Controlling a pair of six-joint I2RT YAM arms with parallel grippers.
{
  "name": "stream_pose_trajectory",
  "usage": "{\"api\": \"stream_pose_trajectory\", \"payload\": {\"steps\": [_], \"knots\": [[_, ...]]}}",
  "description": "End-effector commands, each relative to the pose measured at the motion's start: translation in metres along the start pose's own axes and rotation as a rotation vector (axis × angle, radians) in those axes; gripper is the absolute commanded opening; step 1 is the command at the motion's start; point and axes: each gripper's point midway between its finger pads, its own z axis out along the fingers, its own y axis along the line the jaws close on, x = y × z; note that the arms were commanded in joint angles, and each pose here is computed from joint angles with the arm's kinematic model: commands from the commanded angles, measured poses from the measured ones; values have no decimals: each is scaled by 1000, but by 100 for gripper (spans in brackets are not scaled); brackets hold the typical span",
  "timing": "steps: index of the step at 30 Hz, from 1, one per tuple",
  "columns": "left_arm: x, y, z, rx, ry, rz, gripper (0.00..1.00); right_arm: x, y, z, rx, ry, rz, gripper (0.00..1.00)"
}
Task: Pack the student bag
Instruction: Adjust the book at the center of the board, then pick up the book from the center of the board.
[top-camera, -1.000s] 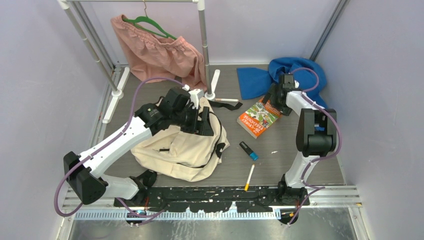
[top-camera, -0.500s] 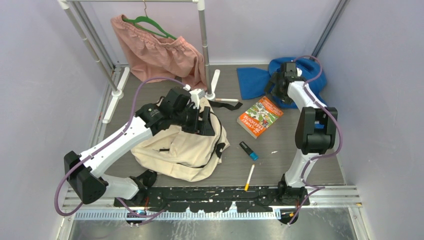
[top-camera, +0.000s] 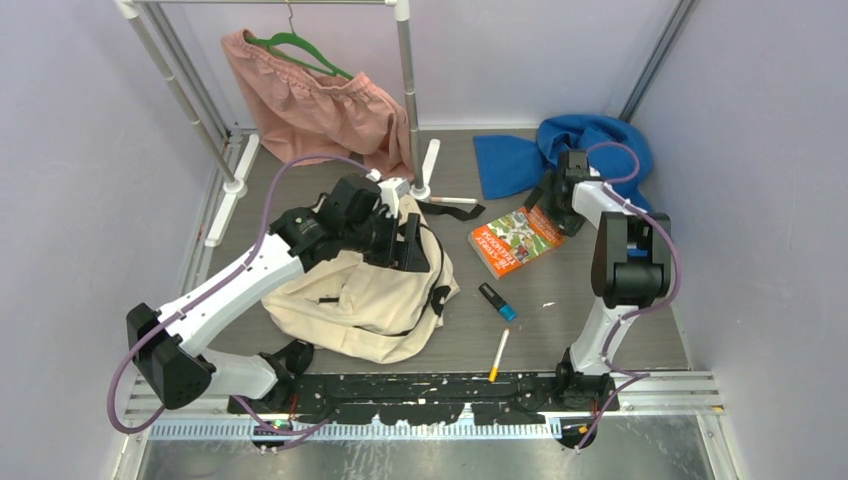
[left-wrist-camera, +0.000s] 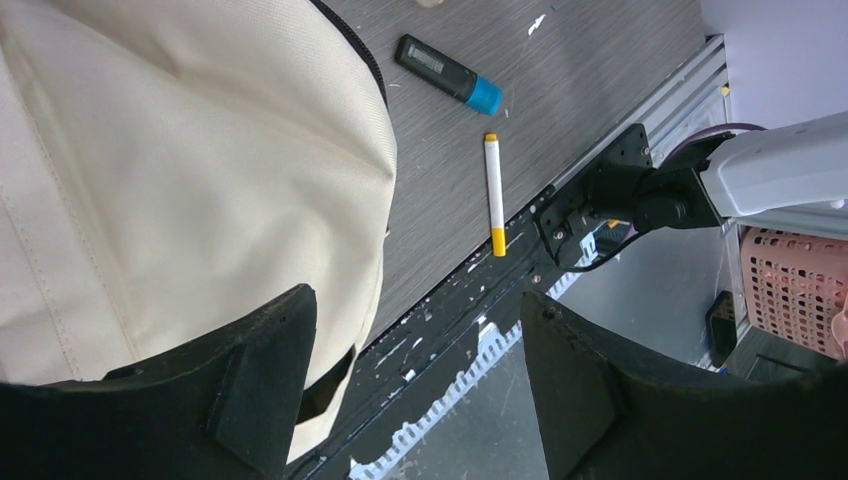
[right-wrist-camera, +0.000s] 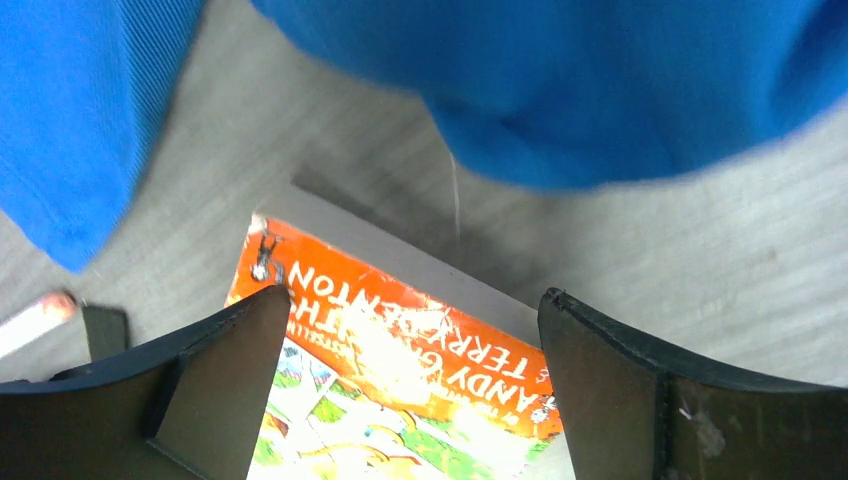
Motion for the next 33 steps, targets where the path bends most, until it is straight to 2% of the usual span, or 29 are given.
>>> {"api": "stream_pose_trajectory", "payload": {"steps": [1, 6, 11, 16, 22, 26, 31, 32, 33], "knots": [[-2, -16, 6, 66, 11, 31, 75, 32, -4, -26, -53, 59, 32, 100], [1, -28, 14, 85, 35, 64, 75, 75, -10, -47, -124, 151, 54, 100], [1, -35, 25, 95, 47, 67, 76, 102, -17, -71, -185, 169, 84, 97], [-5, -50, 48, 120, 57, 58, 75, 87, -13, -73, -202, 107, 49, 92], [-38, -67, 78, 96, 7, 32, 74, 66, -1, -43, -187, 92, 33, 90], [-45, -51, 102, -10, 21, 2, 74, 73, -4, -31, -165, 116, 36, 74], [-51, -30, 131, -108, 8, -35, 74, 74, -6, -32, -166, 116, 27, 35], [-50, -26, 136, -120, 16, -40, 73, 73, -6, -35, -167, 110, 26, 22], [-50, -23, 140, -127, 26, -46, 73, 72, -7, -38, -165, 102, 23, 14]]}}
